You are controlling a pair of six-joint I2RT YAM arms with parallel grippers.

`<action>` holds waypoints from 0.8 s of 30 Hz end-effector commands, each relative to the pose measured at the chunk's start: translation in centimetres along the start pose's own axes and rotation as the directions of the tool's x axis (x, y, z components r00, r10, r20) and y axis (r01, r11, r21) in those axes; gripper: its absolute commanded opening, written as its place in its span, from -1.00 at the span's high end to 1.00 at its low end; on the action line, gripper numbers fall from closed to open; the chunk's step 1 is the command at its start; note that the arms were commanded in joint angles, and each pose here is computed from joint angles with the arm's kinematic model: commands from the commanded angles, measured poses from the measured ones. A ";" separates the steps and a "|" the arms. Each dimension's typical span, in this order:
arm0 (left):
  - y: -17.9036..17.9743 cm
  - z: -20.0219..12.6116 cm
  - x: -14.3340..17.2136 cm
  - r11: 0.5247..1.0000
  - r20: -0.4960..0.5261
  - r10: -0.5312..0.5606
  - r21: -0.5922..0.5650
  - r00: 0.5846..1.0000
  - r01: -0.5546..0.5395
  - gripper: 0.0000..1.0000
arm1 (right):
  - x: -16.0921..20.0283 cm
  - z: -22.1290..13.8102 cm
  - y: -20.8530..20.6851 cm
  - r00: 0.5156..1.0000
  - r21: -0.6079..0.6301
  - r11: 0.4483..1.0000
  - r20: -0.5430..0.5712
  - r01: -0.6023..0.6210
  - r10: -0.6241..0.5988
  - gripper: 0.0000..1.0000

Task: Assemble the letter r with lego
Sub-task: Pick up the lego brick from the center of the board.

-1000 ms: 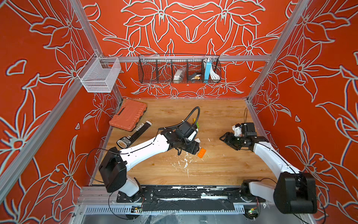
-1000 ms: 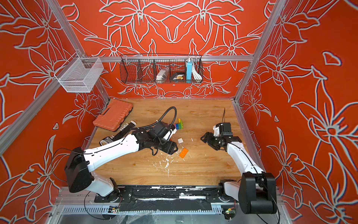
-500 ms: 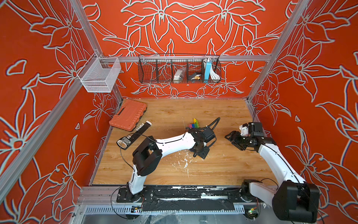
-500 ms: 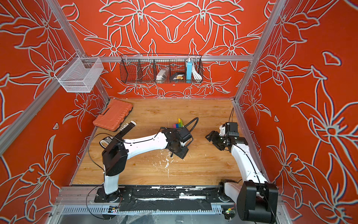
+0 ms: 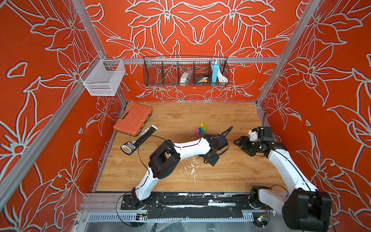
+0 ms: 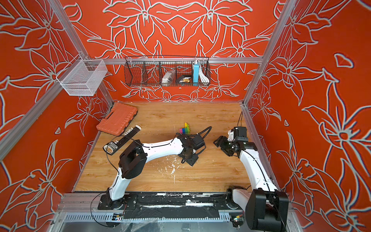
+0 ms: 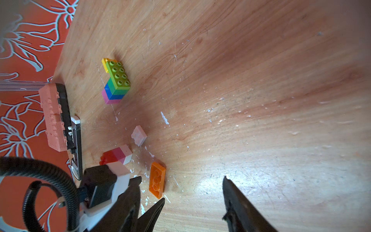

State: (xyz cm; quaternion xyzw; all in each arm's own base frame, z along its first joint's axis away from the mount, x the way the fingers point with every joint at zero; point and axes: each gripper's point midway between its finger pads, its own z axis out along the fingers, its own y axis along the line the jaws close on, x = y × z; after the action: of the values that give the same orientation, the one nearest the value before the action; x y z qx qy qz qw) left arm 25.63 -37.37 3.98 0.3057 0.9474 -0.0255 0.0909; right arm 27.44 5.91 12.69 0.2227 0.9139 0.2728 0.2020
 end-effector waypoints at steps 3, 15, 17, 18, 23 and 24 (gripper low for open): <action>0.2 1.1 0.9 0.999 -0.050 0.028 -0.040 0.998 -0.030 -0.30 | -0.4 -0.4 0.0 1.000 0.010 1.000 0.017 0.011 -0.011 -0.33; 0.0 3.1 1.8 0.999 -0.096 0.032 -0.039 0.995 -0.036 -0.10 | -0.3 0.0 0.0 1.000 0.000 1.000 0.006 0.011 -0.011 -0.30; -0.1 3.2 1.8 0.999 -0.101 0.035 -0.034 0.994 -0.039 -0.01 | -0.3 0.0 0.0 1.000 0.001 1.000 0.001 0.010 -0.010 -0.29; -0.2 3.2 1.9 0.999 -0.101 0.035 -0.031 0.994 -0.039 0.04 | -0.4 0.0 0.1 1.000 -0.001 1.000 0.003 0.013 -0.013 -0.29; -0.6 2.4 1.7 0.999 -0.084 0.045 0.002 0.995 -0.045 0.33 | -0.5 -0.2 -0.1 1.000 0.014 1.000 0.016 0.019 -0.020 -0.29; -0.7 2.1 1.6 0.999 -0.077 0.046 0.011 0.996 -0.045 0.41 | -0.6 -0.2 -0.1 1.000 0.014 1.000 0.020 0.022 -0.022 -0.30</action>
State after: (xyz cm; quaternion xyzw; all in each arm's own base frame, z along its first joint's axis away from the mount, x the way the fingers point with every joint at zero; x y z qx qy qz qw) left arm 25.25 -37.68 2.36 0.3185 0.9448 -0.0205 0.0734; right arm 27.46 5.90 12.54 0.2221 0.9149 0.2716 0.1999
